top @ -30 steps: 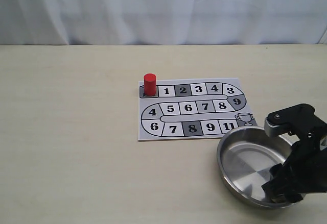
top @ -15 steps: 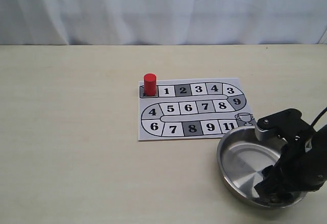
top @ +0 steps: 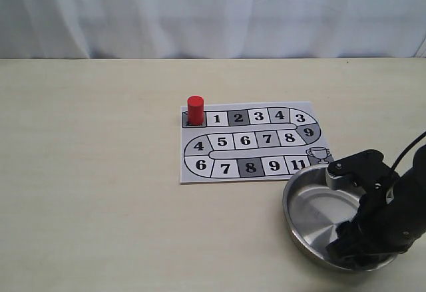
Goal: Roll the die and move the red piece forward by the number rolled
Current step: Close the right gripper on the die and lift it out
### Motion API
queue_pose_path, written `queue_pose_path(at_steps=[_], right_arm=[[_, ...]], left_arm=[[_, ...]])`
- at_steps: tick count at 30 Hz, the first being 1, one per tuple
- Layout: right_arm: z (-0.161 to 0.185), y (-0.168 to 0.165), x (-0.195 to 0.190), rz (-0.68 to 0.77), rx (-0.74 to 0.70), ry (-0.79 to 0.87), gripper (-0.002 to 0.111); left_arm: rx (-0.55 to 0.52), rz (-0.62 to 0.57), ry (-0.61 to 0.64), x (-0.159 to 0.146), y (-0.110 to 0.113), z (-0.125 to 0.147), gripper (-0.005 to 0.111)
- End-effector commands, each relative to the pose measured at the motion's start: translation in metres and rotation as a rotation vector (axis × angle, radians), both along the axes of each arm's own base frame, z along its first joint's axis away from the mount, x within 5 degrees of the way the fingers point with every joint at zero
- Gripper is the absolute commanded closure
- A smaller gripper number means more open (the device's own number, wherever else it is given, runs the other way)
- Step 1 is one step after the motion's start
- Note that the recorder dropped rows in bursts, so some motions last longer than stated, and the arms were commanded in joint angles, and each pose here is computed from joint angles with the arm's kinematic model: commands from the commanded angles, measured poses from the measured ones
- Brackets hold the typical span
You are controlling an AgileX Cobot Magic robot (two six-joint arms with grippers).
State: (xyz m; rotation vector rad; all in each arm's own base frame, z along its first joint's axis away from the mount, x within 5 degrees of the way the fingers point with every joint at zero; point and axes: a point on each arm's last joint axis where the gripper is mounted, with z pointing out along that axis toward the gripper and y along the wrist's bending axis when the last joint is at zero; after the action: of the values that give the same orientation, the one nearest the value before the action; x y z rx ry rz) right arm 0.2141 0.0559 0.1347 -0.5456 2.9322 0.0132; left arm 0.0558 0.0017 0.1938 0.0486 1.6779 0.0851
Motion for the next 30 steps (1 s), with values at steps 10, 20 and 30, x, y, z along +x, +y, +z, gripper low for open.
queue_pose_path(at_steps=[10, 20, 30], right_arm=[[-0.005, 0.0, 0.001, -0.03, 0.0, -0.002, 0.049], [-0.004, 0.001, 0.003, -0.032, 0.008, -0.023, 0.097], [0.045, 0.007, 0.031, -0.038, 0.04, -0.14, 0.104]], left_arm=[[-0.009, -0.002, -0.011, 0.0, 0.0, 0.003, 0.107], [-0.009, -0.002, -0.011, 0.0, 0.0, 0.003, 0.107], [-0.009, -0.002, -0.006, 0.0, 0.0, 0.002, 0.107]])
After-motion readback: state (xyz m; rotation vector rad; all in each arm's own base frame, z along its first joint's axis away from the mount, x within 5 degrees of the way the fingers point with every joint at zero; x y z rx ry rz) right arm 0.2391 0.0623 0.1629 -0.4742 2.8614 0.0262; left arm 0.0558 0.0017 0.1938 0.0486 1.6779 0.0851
